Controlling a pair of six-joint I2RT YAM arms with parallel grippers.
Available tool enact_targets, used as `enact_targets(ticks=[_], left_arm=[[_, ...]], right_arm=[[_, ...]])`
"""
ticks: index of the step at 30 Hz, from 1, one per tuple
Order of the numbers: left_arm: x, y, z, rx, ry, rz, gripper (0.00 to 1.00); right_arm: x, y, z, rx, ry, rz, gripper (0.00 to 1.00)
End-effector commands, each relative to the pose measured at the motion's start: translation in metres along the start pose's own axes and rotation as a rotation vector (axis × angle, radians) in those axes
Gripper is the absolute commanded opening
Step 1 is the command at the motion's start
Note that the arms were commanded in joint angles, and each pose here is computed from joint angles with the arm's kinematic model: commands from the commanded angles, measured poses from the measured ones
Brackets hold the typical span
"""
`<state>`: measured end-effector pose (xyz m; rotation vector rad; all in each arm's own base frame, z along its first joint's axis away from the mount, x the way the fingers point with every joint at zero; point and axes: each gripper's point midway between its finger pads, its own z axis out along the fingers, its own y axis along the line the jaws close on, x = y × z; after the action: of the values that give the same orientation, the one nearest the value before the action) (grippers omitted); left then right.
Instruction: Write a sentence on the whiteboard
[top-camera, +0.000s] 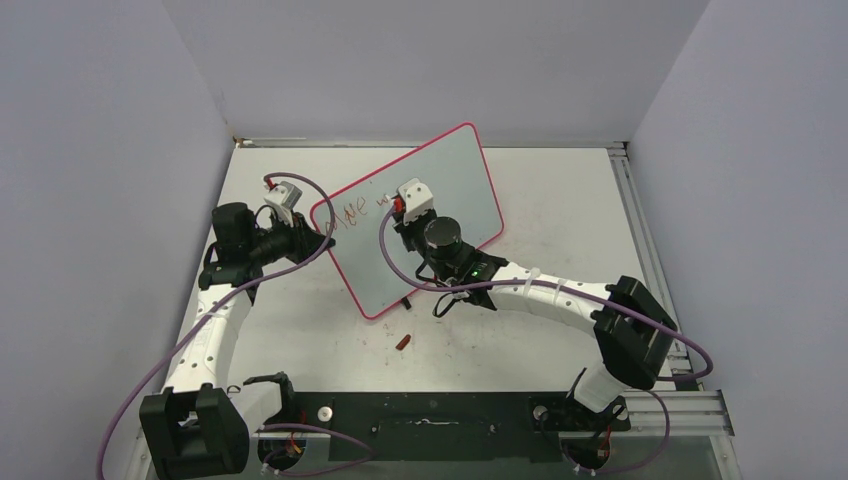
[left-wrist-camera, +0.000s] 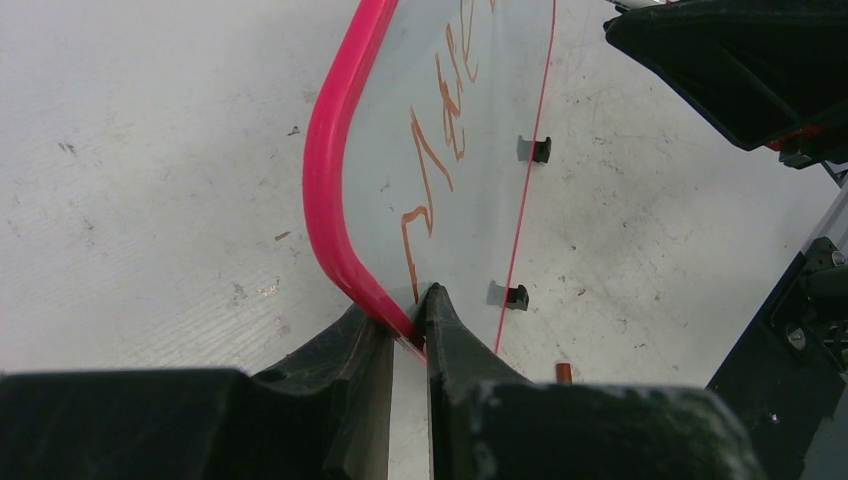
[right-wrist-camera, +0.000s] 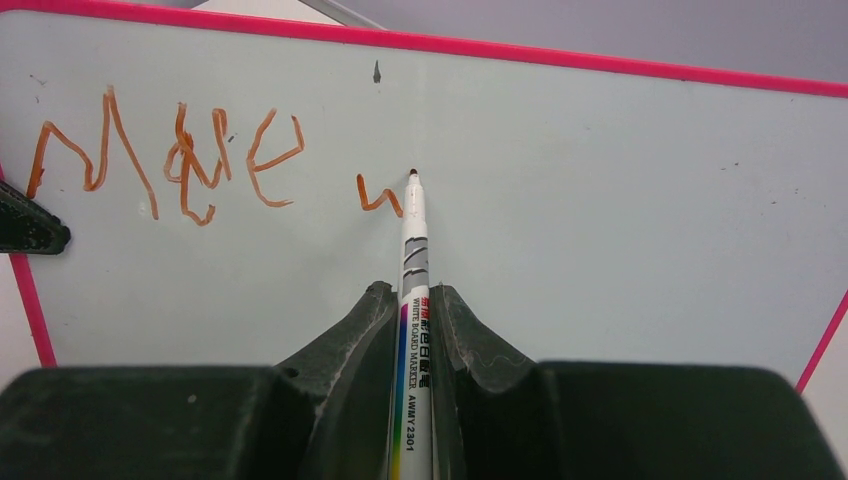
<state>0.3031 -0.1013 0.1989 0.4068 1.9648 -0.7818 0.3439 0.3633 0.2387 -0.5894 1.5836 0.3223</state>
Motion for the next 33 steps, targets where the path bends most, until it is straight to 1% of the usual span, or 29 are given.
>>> enact_targets(ticks=[1, 7, 23, 33], left_arm=[[0.011, 0.02, -0.002, -0.099, 0.037, 0.089, 0.0], [0.012, 0.024, -0.003, -0.12, 0.042, 0.084, 0.0], [0.01, 0.022, -0.003, -0.115, 0.038, 0.087, 0.0], [0.01, 0.023, -0.003, -0.118, 0.036, 0.089, 0.0]], right_arm=[[-0.025, -0.008, -0.002, 0.032, -0.068, 0.019, 0.05], [-0.032, -0.014, -0.013, 0.045, -0.087, 0.033, 0.05], [-0.016, -0.011, 0.002, 0.037, -0.043, 0.007, 0.05], [0.002, -0.01, -0.002, 0.033, 0.006, 0.003, 0.05]])
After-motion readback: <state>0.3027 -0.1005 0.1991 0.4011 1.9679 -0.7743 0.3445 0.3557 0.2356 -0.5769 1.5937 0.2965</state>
